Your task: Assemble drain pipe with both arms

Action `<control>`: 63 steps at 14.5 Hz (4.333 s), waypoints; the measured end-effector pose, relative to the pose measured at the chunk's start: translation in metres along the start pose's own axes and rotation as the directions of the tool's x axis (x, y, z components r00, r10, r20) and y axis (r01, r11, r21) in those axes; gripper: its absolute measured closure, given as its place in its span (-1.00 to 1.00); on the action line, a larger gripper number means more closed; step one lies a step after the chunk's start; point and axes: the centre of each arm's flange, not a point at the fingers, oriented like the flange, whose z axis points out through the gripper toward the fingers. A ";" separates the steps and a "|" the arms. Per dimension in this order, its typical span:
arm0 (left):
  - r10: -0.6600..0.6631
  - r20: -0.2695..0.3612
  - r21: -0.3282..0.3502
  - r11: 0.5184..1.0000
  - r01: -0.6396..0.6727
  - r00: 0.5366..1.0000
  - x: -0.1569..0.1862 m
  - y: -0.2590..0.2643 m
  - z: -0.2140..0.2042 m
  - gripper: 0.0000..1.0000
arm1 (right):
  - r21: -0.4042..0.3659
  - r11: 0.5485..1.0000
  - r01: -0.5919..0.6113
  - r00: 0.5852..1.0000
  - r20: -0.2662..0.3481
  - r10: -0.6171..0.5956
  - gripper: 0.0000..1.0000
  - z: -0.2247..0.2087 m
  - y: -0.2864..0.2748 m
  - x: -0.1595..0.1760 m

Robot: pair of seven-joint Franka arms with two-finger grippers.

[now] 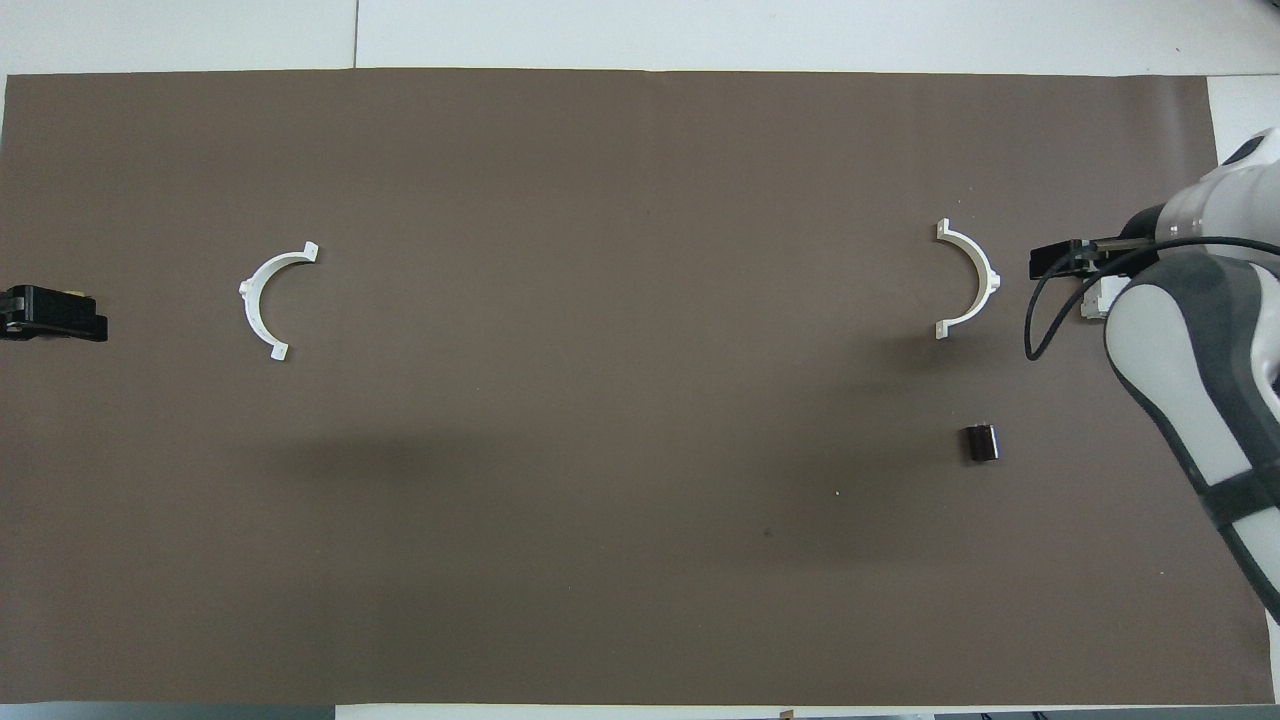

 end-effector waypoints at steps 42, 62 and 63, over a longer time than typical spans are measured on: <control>0.132 -0.019 0.006 0.991 -0.132 0.991 0.069 0.017 0.231 0.60 | 0.081 0.996 -0.042 0.995 0.092 0.035 0.59 0.048 -0.151 0.039; 0.005 -0.006 -0.003 1.000 -0.005 1.000 0.051 0.014 0.188 0.60 | -0.023 0.997 -0.072 0.996 0.059 0.073 0.59 0.094 -0.442 -0.029; 0.003 -0.001 -0.004 1.000 -0.003 1.000 0.050 0.014 0.185 0.60 | -0.030 0.997 -0.068 0.996 0.052 0.069 0.59 0.096 -0.442 -0.029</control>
